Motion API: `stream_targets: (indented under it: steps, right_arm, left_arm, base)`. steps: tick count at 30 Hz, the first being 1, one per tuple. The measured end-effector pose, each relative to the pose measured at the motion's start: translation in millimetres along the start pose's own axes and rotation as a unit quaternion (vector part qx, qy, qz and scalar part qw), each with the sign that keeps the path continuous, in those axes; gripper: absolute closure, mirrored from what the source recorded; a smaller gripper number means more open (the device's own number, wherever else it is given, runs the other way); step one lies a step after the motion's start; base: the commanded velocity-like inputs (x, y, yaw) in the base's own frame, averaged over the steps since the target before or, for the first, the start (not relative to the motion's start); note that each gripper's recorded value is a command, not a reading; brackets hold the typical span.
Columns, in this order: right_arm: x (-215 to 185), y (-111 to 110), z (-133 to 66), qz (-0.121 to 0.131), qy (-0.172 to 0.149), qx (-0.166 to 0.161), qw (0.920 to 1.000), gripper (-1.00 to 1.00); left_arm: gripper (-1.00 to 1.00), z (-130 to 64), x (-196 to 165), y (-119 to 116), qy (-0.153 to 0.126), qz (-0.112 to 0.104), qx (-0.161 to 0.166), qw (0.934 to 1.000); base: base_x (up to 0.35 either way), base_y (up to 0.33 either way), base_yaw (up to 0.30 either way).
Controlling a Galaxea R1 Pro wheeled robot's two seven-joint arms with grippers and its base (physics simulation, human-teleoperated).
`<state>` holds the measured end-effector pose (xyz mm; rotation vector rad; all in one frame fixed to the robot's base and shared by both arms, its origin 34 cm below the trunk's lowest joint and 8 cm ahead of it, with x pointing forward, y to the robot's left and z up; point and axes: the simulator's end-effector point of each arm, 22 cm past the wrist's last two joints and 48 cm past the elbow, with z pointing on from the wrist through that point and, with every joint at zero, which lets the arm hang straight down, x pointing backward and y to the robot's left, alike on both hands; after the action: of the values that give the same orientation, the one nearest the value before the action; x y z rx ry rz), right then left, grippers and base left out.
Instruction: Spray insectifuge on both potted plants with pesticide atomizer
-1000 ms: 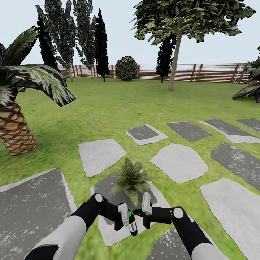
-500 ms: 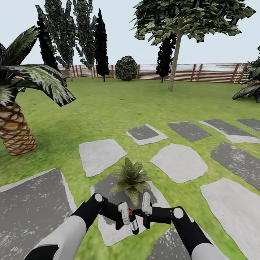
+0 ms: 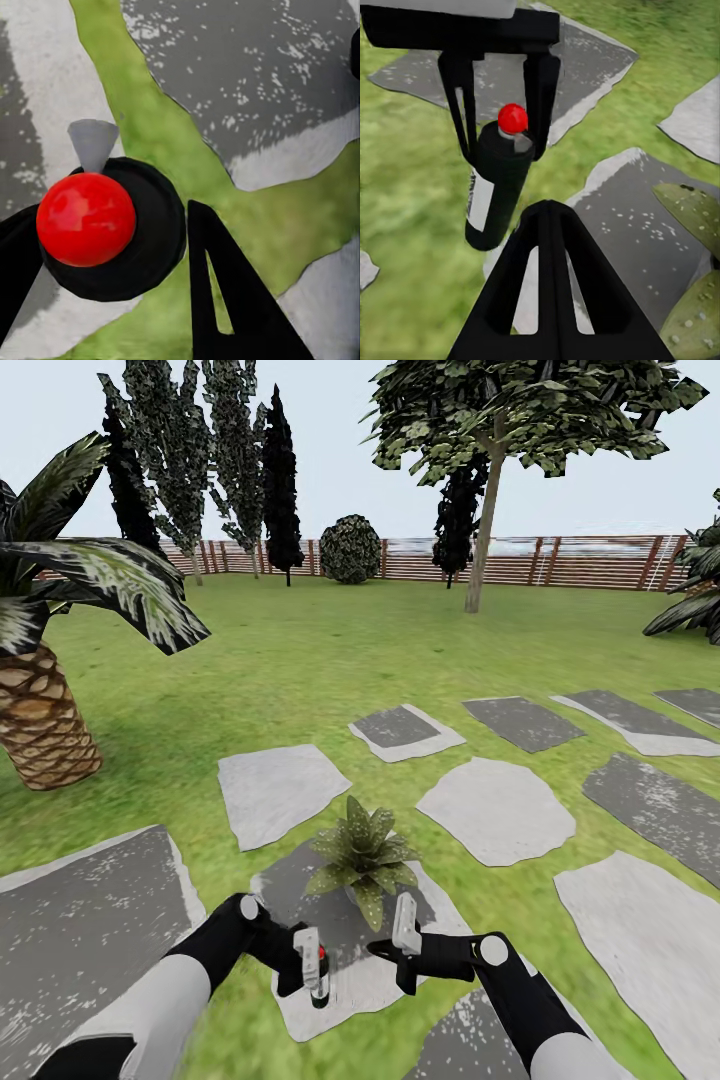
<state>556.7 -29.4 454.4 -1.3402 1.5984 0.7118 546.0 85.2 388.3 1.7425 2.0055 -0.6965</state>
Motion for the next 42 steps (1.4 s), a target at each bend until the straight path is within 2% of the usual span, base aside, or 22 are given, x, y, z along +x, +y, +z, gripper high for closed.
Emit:
stream_targets:
  steps: [5,6,9,13,14,16,17,18,19,20,21,23,24,27,29,31,32,33,34,35,38,42]
  right_arm:
    - [0.7,0.0,-0.2,0.0,0.001,0.0,1.0,1.0]
    - [0.8,0.0,-0.3,0.0,0.001,0.0,1.0,-1.0]
    - [1.2,0.4,-0.3,0.001,0.001,0.0,1.0,-1.0]
    - [2.6,-2.2,-1.0,0.002,0.002,0.006,1.0,-1.0]
    - [5.2,-10.7,-3.1,0.004,0.003,0.027,0.9996,-1.0]
    - [14.7,-29.3,-7.1,0.016,0.007,0.077,0.9969,-1.0]
    - [31.4,-50.1,-14.5,0.04,0.015,0.14,0.9892,-1.0]
    - [49.3,-62.2,-21.4,0.063,0.026,0.188,0.9798,-1.0]
    - [70.0,-68.4,-28.0,0.086,0.04,0.229,0.9687,-1.0]
    - [84.8,-69.3,-32.1,0.102,0.051,0.252,0.9609,-1.0]
    - [106.6,-66.1,-37.4,0.122,0.069,0.278,0.9502,-1.0]
    - [139.5,-58.5,-51.5,0.143,0.093,0.315,0.9335,-1.0]
    - [148.2,-57.2,-58.3,0.146,0.097,0.329,0.9279,-1.0]
    - [173.9,-64.6,-99.0,0.158,0.09,0.409,0.8943,-1.0]
    - [197.6,-56.9,-127.0,0.179,0.101,0.454,0.867,-1.0]
    - [219.8,-35.3,-145.1,0.198,0.117,0.48,0.8467,-1.0]
    - [225.8,-29.7,-152.2,0.204,0.12,0.492,0.8379,-1.0]
    - [233.8,-26.4,-165.1,0.216,0.124,0.515,0.8203,-1.0]
    - [242.3,-26.2,-182.5,0.232,0.125,0.545,0.7956,-1.0]
    - [247.0,-26.2,-192.4,0.242,0.125,0.562,0.7808,-1.0]
    - [250.7,-26.1,-200.1,0.249,0.126,0.573,0.7702,-1.0]
    - [252.8,-22.1,-199.2,0.253,0.128,0.572,0.7695,-1.0]
  left_arm:
    - [1.0,-35.8,67.0,15.1,0.035,-0.03,-0.025,0.9986]
    - [1.0,-41.9,77.7,16.8,0.04,-0.036,-0.029,0.9981]
    - [1.0,-61.9,113.1,21.6,0.052,-0.059,-0.047,0.9958]
    - [1.0,-55.7,125.2,30.9,0.017,-0.104,-0.114,0.9879]
    - [1.0,-52.2,125.7,38.4,-0.001,-0.125,-0.15,0.9808]
    - [1.0,-44.6,128.7,41.4,-0.022,-0.157,-0.187,0.9696]
    - [1.0,-41.7,133.9,46.8,-0.039,-0.19,-0.222,0.9556]
    - [1.0,-40.3,141.0,50.6,-0.05,-0.223,-0.249,0.9411]
    - [1.0,-39.9,151.4,53.8,-0.059,-0.261,-0.279,0.9221]
    - [1.0,-40.1,160.2,55.2,-0.063,-0.288,-0.3,0.9072]
    - [1.0,-41.3,172.6,56.1,-0.067,-0.32,-0.327,0.8866]
    - [1.0,-43.3,189.2,51.5,-0.075,-0.342,-0.367,0.8621]
    - [1.0,-43.3,195.2,47.2,-0.077,-0.346,-0.378,0.8554]
    - [1.0,-44.4,223.6,29.0,-0.067,-0.37,-0.415,0.8284]
    - [1.0,-46.5,245.0,14.1,-0.062,-0.403,-0.437,0.8021]
    - [1.0,-49.0,260.2,2.5,-0.068,-0.439,-0.45,0.7749]
    - [1.0,-50.0,263.4,0.5,-0.07,-0.448,-0.453,0.7677]
    - [1.0,-50.8,266.9,-1.8,-0.072,-0.456,-0.456,0.761]
    - [1.0,-51.2,269.2,-3.6,-0.072,-0.461,-0.457,0.7569]
    - [1.0,-51.3,270.0,-4.2,-0.072,-0.463,-0.458,0.7555]
    - [1.0,-47.3,270.0,-8.0,-0.069,-0.465,-0.453,0.7573]
    - [1.0,-42.0,279.7,-21.4,-0.057,-0.476,-0.45,0.7535]
  base:
    - [0.0,0.0,0.0]
    - [0.0,0.0,0.0]
    - [0.0,0.0,0.0]
    - [0.0,0.0,0.0]
    - [0.0,0.0,0.0]
    - [0.0,0.0,0.0]
    - [0.0,0.0,0.0]
    - [0.0,0.0,0.0]
    - [0.0,0.0,0.0]
    - [0.0,0.0,0.0]
    - [0.0,0.0,0.0]
    - [0.0,0.0,0.0]
    - [0.0,0.0,0.0]
    - [0.0,0.0,0.0]
    - [0.0,0.0,0.0]
    - [0.0,0.0,0.0]
    - [0.0,0.0,0.0]
    - [0.0,0.0,0.0]
    - [0.0,0.0,0.0]
    - [0.0,0.0,0.0]
    - [0.0,0.0,0.0]
    - [0.0,0.0,0.128]
